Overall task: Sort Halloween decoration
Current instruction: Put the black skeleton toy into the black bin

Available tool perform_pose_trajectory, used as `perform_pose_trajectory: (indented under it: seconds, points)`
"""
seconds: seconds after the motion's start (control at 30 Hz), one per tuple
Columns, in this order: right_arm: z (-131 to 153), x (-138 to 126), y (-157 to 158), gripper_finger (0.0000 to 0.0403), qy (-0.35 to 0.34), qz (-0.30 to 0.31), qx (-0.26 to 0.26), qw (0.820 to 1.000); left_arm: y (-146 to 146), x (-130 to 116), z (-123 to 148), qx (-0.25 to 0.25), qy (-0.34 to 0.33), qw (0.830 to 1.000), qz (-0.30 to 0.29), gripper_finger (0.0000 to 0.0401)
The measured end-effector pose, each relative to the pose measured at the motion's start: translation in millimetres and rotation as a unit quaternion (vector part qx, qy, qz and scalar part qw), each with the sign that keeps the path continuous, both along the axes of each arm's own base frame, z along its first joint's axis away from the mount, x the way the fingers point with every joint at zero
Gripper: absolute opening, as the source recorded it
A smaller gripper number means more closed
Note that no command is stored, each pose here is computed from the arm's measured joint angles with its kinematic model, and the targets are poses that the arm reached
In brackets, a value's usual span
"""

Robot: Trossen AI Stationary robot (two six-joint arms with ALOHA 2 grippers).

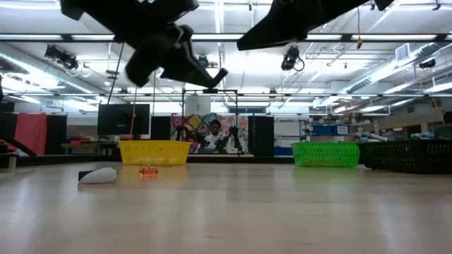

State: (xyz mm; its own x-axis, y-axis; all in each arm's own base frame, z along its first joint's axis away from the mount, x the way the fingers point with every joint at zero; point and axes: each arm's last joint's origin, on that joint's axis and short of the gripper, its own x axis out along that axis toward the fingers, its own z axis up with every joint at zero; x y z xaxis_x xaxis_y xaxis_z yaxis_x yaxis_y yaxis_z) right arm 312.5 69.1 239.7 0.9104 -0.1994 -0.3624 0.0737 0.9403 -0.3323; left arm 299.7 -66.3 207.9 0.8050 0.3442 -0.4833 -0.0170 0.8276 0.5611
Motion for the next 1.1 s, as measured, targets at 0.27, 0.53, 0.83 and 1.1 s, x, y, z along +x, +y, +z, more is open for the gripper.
perform_pose_trajectory:
  seconds: [0.27, 0.53, 0.83, 1.1]
  points:
    - [5.4, 0.9, 5.0, 0.0152, -0.022, 0.014, -0.031, 0.999, 11.8, 8.8, 9.9, -0.02, -0.062, 0.998, 0.02, 0.0]
    - [7.4, 1.5, 5.1, 0.0151, -0.028, 0.016, -0.051, 0.998, 14.9, 15.0, 19.7, -0.058, -0.119, 0.991, -0.002, 0.0]
    - [8.3, 1.3, 5.0, 0.0151, -0.032, 0.002, -0.061, 0.998, 14.0, 17.0, 24.9, -0.064, -0.146, 0.987, -0.012, 0.0]
    - [8.7, 1.2, 3.8, 0.0138, -0.034, -0.017, -0.067, 0.997, 13.3, 17.7, 27.3, -0.065, -0.159, 0.985, -0.016, 0.0]
